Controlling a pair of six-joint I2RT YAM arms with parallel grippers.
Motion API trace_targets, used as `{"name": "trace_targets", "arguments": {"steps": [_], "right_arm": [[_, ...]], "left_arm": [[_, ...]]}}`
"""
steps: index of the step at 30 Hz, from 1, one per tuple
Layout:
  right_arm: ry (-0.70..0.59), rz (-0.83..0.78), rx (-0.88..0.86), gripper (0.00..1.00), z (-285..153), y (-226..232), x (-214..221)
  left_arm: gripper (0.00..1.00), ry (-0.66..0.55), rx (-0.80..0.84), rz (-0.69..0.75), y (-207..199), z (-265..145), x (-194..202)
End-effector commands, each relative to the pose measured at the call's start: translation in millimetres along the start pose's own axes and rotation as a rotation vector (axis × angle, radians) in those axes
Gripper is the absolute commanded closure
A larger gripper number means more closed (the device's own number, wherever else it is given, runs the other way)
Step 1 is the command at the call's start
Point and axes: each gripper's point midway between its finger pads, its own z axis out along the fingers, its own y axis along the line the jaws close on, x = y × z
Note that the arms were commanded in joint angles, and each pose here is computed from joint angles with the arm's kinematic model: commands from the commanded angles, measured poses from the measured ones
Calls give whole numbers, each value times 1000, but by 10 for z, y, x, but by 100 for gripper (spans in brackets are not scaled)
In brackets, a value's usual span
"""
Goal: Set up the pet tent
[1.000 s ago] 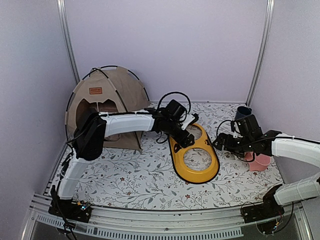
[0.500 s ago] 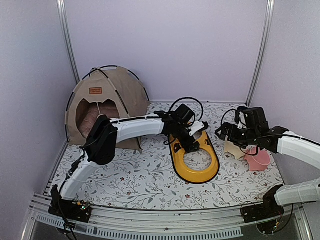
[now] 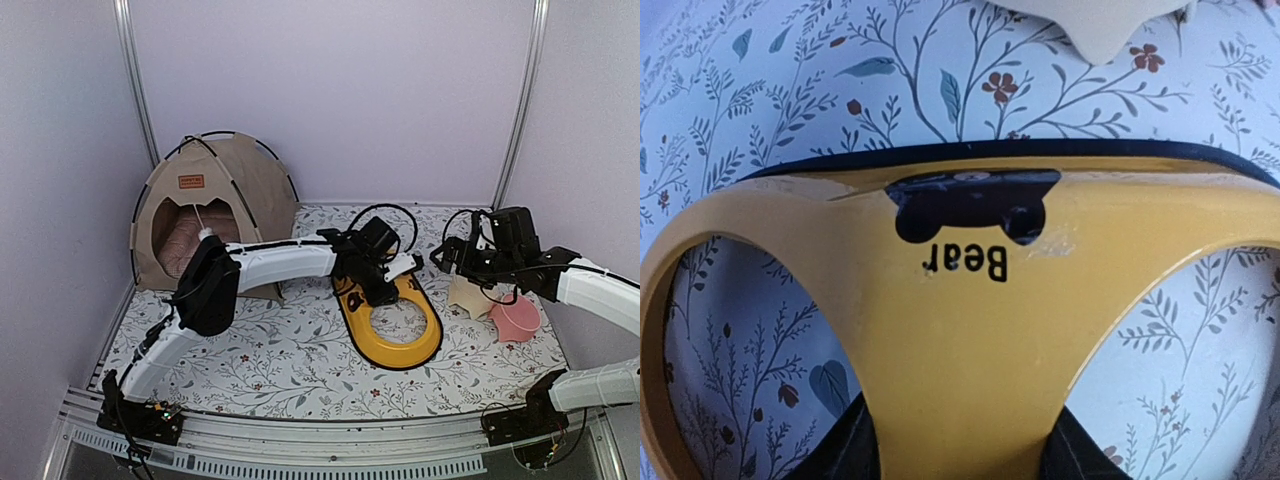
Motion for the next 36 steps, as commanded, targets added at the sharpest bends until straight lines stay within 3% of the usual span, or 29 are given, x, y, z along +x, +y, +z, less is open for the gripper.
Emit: {"name": "trace_targets", "arguments": {"steps": [1,9,23,36], "right_arm": [[-38,-22,-35,1,-42,125,-177],[-65,-48,-57,1,-3,235,-325],[-7,-64,-118,1,201,343,-255],[83,-84,-103,1,421,260,-39]], "left_arm": [[71,90,9,-142,-220,-96,159],[74,58,-106,-506,-32,-449,49],[74,-70,-115,-1063,-235,-624,129],[42,-140,-158,-1159,-21,-578,109]]}}
